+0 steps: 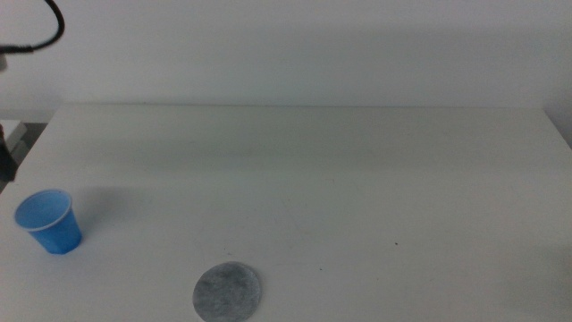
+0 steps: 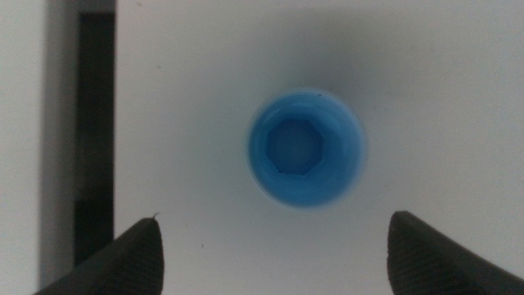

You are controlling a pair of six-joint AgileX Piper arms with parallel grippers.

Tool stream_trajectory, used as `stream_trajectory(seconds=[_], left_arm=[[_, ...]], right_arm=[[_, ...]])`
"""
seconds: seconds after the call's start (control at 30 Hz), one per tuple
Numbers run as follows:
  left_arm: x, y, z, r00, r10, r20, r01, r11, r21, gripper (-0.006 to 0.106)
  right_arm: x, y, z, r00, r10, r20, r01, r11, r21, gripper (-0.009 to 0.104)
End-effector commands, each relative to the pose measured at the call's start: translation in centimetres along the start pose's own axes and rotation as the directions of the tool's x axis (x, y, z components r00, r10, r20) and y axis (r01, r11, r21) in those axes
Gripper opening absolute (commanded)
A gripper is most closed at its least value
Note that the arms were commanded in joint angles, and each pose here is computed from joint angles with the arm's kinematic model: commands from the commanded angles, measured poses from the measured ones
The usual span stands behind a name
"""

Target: Place an empty cup on a cup mat.

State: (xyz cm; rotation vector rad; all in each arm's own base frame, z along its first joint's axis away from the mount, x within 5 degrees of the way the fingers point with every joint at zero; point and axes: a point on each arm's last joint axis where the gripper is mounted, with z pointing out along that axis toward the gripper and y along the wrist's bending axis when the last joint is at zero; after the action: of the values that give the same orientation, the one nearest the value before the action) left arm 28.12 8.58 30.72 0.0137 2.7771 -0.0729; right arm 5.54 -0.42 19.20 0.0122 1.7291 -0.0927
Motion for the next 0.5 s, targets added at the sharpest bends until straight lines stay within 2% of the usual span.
stream_trajectory(seconds=[0.0,0.23,0.47], left_arm=[[-0.7,1.0,2.1,0.999,0.018,-0.041,-0.017,0.999,0.042,0.094],[-1.5,2.5,8.8,0.99,-0.002,-0.139,0.014,0.996,0.084,0.094],[-1.4,3.2,12.2,0.982,-0.011,-0.187,0.029,0.995,0.096,0.092]], right_arm=[[0.0,0.0,0.0,1.0,-0.014,0.006,0.014,1.0,0.002,0.093],[0.0,0.0,0.0,1.0,-0.014,0.006,0.014,1.0,0.002,0.093],[0.0,0.0,0.0,1.0,-0.014,0.006,0.014,1.0,0.002,0.093]])
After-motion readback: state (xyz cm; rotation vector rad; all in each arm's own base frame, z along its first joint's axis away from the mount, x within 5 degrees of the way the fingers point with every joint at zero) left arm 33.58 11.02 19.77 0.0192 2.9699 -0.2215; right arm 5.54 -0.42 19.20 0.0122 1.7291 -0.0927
